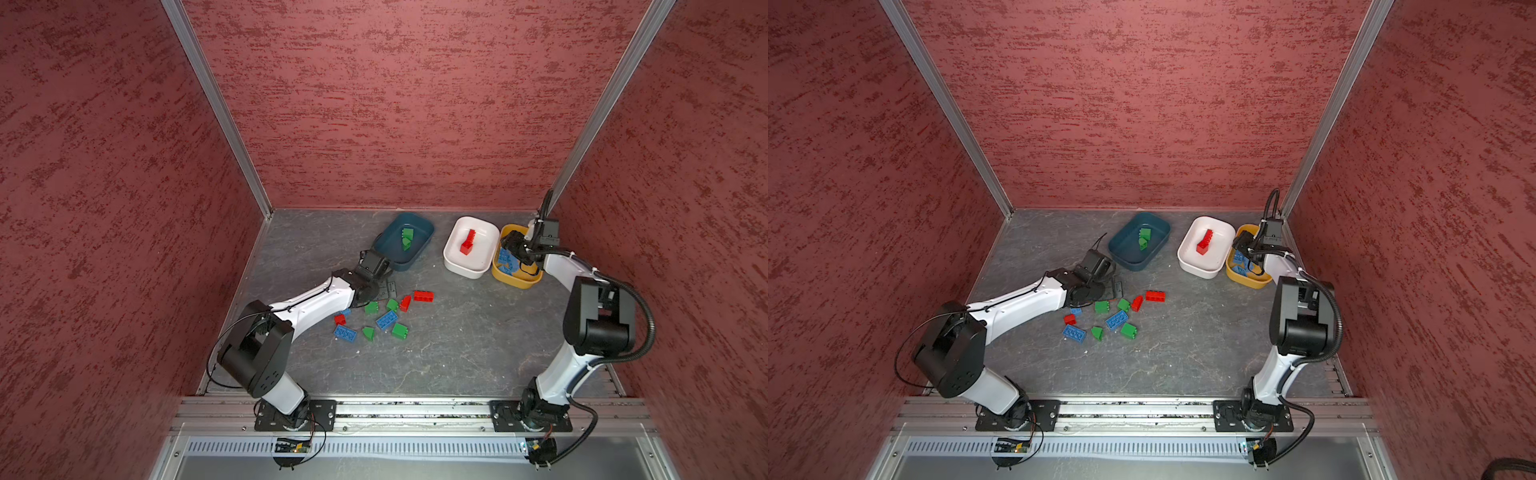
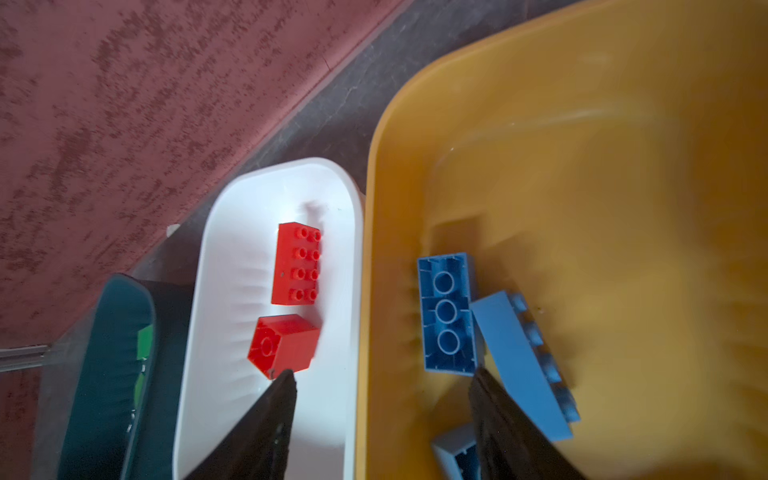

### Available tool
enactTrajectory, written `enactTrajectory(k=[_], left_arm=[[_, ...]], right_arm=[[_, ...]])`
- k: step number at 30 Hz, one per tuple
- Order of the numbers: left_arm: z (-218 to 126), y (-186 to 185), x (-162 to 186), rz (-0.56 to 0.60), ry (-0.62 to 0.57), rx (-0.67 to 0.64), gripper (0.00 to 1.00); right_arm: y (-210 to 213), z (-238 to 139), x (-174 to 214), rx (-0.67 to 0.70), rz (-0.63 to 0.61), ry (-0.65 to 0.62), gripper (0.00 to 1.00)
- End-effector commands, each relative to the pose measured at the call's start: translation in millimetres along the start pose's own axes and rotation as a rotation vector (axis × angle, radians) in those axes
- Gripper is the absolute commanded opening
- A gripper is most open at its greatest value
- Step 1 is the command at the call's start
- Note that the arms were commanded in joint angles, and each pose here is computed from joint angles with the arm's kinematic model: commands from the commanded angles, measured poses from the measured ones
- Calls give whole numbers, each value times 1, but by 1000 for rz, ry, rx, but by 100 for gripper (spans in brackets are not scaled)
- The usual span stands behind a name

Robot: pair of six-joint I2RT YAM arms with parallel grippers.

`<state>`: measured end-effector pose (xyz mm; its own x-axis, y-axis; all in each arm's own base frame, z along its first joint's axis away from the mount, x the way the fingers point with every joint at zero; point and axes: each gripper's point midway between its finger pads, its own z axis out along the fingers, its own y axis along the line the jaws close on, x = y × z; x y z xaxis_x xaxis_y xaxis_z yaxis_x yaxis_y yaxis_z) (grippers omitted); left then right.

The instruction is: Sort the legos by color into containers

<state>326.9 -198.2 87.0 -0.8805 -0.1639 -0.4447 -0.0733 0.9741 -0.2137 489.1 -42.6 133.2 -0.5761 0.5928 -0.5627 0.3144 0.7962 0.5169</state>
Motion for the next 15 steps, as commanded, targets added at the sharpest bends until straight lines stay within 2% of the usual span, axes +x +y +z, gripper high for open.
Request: enactTrajectory(k=[1,2,3,8,11,15], left_arm=[[3,7,3,5,37,-61,100],[4,8,4,15,45,-68,100],[4,7,4,26,53,-67,98],[12,9,10,53,103,-97,89],[14,19,11,43,102,-153,89],[23,13,12,109,132,-118,89]], right_arm=[[8,-20,-5,22,-17,-52,82],[10,-23,-5,33,-29,-67,97],[11,-26,-5,40,-35,-79,99],[23,-42,-8,3,0,-147,99],[19,-49,-11,27,17,-189,99],[20,-55,-12,26,-17,-207,99]])
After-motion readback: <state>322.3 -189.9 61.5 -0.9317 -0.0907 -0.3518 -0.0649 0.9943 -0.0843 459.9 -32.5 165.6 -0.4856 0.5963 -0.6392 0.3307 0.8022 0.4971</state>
